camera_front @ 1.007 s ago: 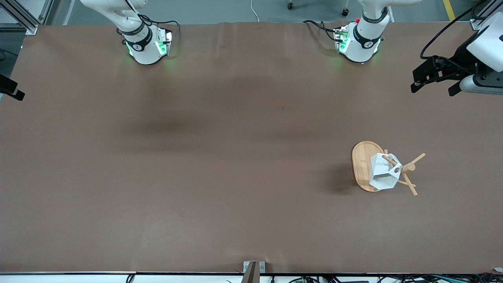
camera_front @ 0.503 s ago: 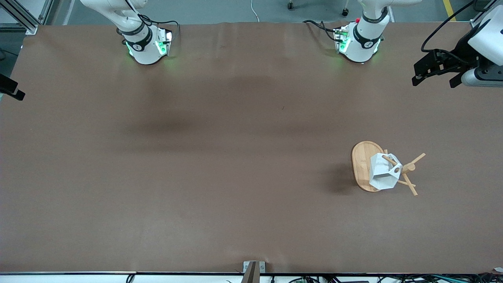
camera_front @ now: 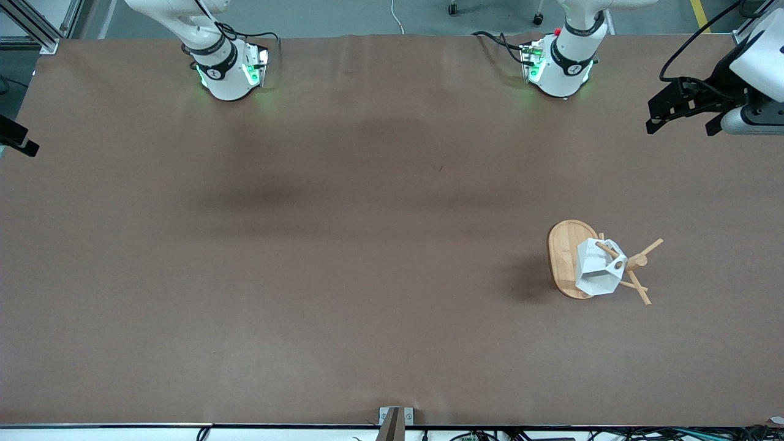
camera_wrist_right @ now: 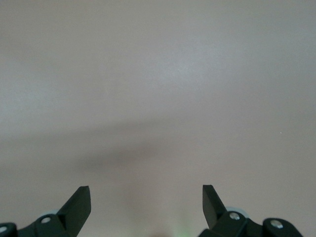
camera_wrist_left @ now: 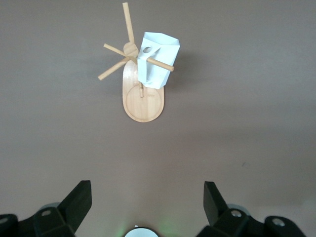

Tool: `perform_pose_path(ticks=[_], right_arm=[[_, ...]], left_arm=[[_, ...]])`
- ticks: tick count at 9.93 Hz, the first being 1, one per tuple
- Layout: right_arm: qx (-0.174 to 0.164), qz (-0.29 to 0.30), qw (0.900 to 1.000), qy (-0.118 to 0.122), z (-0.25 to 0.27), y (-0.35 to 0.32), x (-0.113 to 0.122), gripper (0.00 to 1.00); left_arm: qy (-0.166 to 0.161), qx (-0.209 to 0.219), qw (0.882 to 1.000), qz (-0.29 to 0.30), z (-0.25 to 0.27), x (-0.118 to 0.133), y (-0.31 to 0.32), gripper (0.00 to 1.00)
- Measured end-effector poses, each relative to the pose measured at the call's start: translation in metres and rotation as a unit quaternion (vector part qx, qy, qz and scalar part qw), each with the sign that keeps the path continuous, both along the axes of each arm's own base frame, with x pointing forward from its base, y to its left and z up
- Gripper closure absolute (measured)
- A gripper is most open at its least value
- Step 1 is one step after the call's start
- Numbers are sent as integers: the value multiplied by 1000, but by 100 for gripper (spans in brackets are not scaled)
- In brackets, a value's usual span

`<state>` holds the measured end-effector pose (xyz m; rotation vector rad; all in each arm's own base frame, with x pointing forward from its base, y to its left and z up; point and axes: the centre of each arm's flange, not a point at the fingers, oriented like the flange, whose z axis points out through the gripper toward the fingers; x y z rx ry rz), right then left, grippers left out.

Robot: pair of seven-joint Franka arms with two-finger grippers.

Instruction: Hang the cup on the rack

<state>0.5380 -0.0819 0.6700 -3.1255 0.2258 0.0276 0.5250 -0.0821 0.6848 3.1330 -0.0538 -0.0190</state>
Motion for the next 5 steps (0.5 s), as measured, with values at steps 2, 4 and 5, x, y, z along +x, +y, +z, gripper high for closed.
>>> perform_pose_path(ticks=[2,4,5], right_arm=[[0,0,1000,0,0,0,0,0],[0,0,1000,0,0,0,0,0],[0,0,1000,0,0,0,0,0]], left_arm=[[-2,0,1000,-1,2,-2,-1,0],[-2,1,1000,-1,2,-2,-1,0],[-2,1,1000,-1,2,-2,-1,0]])
